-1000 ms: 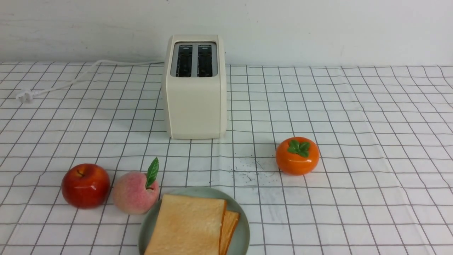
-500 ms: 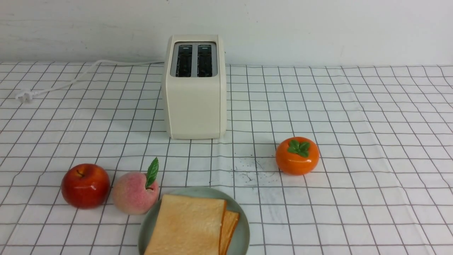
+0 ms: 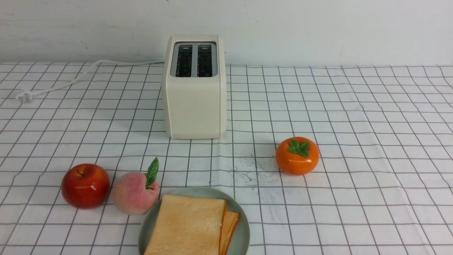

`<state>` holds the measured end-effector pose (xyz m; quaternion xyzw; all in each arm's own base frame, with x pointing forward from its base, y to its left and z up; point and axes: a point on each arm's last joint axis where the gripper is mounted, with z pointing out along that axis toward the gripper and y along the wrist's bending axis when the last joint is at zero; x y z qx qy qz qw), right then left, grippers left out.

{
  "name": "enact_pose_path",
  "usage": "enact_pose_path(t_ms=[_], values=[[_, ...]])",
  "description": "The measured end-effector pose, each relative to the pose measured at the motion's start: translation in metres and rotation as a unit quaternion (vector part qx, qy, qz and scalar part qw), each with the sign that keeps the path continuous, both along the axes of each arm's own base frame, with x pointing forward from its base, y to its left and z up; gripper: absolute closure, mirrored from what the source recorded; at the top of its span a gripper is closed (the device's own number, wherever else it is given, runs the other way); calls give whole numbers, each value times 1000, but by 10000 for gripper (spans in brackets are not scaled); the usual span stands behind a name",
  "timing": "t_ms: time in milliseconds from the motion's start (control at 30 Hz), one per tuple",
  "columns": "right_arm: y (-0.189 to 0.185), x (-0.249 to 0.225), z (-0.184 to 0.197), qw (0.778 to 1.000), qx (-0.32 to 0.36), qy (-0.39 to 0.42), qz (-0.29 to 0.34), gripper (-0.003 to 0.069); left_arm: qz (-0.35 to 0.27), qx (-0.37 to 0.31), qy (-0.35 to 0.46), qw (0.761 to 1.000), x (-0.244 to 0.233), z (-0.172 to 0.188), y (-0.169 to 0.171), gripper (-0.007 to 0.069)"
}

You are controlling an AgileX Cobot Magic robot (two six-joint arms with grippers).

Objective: Take toasted bread from bread machine on white checkered table place on plate.

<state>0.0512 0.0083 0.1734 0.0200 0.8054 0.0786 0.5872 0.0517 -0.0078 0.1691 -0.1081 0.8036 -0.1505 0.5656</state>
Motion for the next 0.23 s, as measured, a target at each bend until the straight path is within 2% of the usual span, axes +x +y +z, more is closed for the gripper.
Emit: enact_pose_path(t_ms=[233], values=[[0, 0, 0, 1000, 0, 0, 0, 553, 0, 0, 0, 1000, 0, 0, 0, 610]])
